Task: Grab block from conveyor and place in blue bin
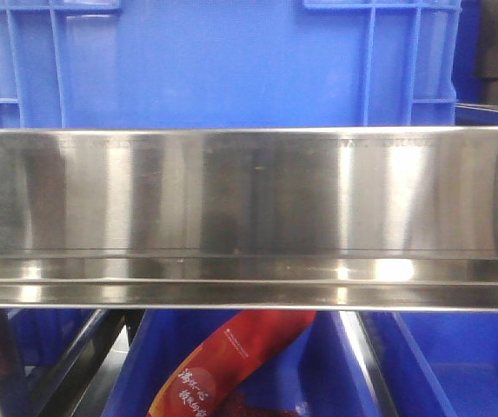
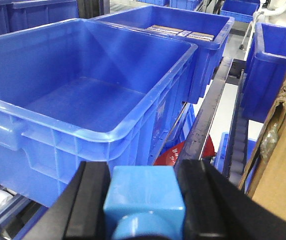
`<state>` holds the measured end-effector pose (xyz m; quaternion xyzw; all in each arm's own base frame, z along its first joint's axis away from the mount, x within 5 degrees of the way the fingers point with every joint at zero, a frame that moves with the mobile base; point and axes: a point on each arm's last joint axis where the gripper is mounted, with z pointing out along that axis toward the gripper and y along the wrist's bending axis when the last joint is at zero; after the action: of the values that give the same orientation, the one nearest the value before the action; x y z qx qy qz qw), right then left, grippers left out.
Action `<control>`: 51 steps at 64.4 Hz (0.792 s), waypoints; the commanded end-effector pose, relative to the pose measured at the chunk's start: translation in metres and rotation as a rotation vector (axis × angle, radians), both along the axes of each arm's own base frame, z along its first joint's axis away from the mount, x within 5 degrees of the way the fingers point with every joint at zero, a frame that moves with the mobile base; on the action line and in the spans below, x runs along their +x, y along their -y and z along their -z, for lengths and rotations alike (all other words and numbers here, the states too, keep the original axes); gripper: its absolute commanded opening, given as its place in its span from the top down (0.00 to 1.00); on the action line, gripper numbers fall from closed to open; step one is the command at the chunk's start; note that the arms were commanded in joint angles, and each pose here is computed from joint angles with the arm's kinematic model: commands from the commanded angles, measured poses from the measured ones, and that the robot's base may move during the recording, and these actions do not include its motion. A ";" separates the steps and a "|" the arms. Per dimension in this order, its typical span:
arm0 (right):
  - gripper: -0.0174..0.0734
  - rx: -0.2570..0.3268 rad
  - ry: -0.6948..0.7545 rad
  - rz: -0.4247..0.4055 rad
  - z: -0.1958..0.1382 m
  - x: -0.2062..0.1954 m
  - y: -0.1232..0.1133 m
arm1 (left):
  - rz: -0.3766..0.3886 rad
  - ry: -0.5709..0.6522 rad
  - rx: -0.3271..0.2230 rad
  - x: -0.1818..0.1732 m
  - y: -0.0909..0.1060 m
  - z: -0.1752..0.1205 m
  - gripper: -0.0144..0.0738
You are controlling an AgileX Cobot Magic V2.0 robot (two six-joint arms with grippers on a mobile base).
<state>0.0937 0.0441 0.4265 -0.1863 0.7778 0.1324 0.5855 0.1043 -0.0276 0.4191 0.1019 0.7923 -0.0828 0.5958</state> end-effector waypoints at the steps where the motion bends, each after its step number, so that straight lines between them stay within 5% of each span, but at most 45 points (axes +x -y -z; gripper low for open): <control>1: 0.98 0.002 0.026 0.004 -0.002 0.000 0.001 | 0.006 0.027 -0.018 -0.001 0.001 -0.003 0.96; 21: 0.98 0.011 0.032 0.002 -0.003 0.000 0.000 | 0.011 0.027 -0.018 -0.001 0.001 -0.003 0.96; 38: 0.98 0.037 0.093 -0.083 -0.035 0.001 -0.010 | 0.271 0.044 0.013 0.006 0.036 -0.027 0.96; 51: 0.98 0.060 0.125 -0.210 -0.082 0.033 -0.046 | 0.355 0.047 0.004 0.042 0.073 -0.081 0.96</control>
<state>0.1103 0.0741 0.4950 -0.2442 0.7221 0.1924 0.6180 0.1298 -0.0856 0.4804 0.2364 0.7507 -0.1751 0.5915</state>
